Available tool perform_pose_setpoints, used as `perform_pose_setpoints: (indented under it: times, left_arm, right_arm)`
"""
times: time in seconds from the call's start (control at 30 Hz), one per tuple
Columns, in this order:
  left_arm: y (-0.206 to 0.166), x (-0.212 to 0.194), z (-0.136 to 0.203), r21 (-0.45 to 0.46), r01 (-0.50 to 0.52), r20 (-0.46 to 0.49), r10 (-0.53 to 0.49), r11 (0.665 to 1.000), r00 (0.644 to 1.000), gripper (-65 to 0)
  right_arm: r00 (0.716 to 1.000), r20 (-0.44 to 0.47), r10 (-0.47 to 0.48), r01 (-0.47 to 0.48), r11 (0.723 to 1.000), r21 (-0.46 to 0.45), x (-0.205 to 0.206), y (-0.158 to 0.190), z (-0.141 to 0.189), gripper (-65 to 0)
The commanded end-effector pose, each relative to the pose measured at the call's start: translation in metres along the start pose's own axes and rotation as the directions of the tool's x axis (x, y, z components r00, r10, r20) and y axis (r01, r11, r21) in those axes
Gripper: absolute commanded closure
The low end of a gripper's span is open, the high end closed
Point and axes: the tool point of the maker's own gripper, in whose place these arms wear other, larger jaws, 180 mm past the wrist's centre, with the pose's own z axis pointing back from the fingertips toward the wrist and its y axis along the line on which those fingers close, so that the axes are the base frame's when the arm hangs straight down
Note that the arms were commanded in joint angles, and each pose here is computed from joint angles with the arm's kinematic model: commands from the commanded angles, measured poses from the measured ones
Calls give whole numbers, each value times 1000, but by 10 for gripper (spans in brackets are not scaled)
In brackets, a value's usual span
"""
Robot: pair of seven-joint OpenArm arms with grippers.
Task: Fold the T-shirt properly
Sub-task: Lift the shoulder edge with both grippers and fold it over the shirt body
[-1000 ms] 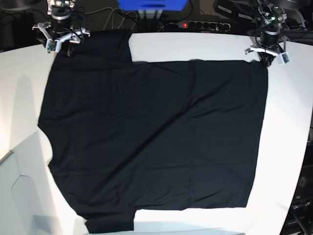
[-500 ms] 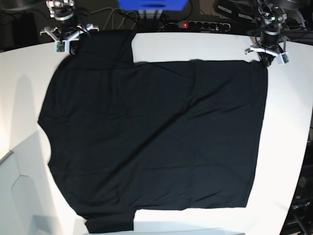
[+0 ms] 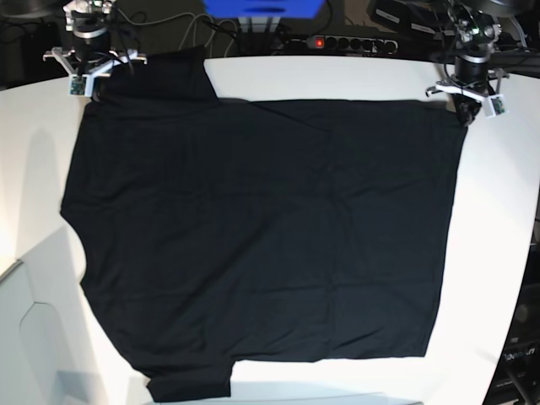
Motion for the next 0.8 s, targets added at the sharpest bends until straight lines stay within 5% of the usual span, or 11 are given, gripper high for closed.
perform_pose_setpoints:
  times: [0.0, 0.5, 0.77]
  left_arm:
    - [10, 12, 7, 19, 8, 40, -9, 1000, 999, 0]
    - [21, 37, 7, 64, -13, 119, 5, 998, 993, 0]
    - [15, 61, -5, 57, -30, 184, 19, 998, 983, 0]
  right_arm:
    - [999, 45, 13, -13, 1000, 6, 13, -1, 4, 0]
    - [981, 193, 7, -7, 1000, 0, 67, 2, -5, 0]
    - [948, 319, -4, 3, 1000, 4, 97, 4, -6, 0]
